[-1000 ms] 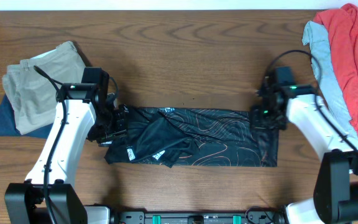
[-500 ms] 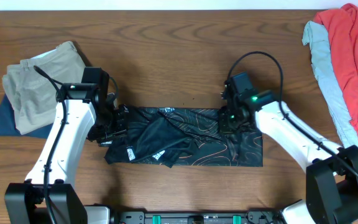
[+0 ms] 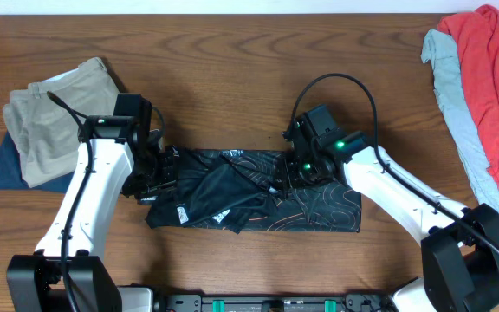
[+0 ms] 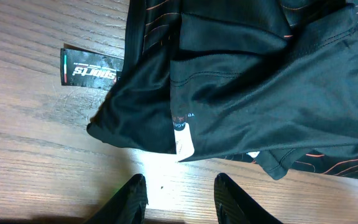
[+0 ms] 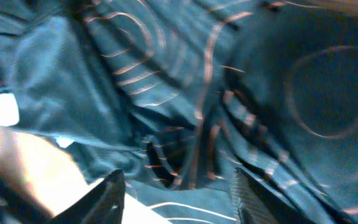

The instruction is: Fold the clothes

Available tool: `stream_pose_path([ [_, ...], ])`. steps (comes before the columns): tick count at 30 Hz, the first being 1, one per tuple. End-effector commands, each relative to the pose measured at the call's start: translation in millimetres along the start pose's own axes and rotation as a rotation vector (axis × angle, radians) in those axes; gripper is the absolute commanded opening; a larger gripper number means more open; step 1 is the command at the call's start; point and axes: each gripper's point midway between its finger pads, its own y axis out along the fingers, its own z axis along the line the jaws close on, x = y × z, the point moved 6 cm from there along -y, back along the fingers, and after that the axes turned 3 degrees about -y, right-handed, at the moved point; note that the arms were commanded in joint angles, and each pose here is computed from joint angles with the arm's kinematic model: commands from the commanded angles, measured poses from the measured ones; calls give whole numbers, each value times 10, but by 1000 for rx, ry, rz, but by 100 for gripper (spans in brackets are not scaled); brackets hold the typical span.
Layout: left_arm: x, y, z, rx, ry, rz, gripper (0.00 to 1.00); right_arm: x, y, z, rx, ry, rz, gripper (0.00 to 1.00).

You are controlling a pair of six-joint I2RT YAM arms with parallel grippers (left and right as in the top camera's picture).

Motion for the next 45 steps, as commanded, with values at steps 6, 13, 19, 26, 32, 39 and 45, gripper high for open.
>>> stream_pose_path([
  [6,-17,-16,15,1,-16,-4,38,6,-177,-599,-457,173,-74,49],
  [13,-18,-16,15,1,-16,-4,38,-90,-82,-553,-396,179,-25,47],
  [19,-18,-16,15,1,-16,-3,38,-149,-11,-514,-383,168,10,48],
  [26,-18,-16,15,1,-16,-4,38,-197,7,-456,-329,176,46,45],
  [32,-18,-16,15,1,-16,-3,38,-248,3,-459,-339,177,72,45],
  [39,-18,-16,15,1,-16,-3,39,-267,18,-415,-326,167,82,44],
  [45,-19,-16,15,1,-16,-3,38,-275,46,-376,-324,152,84,41],
])
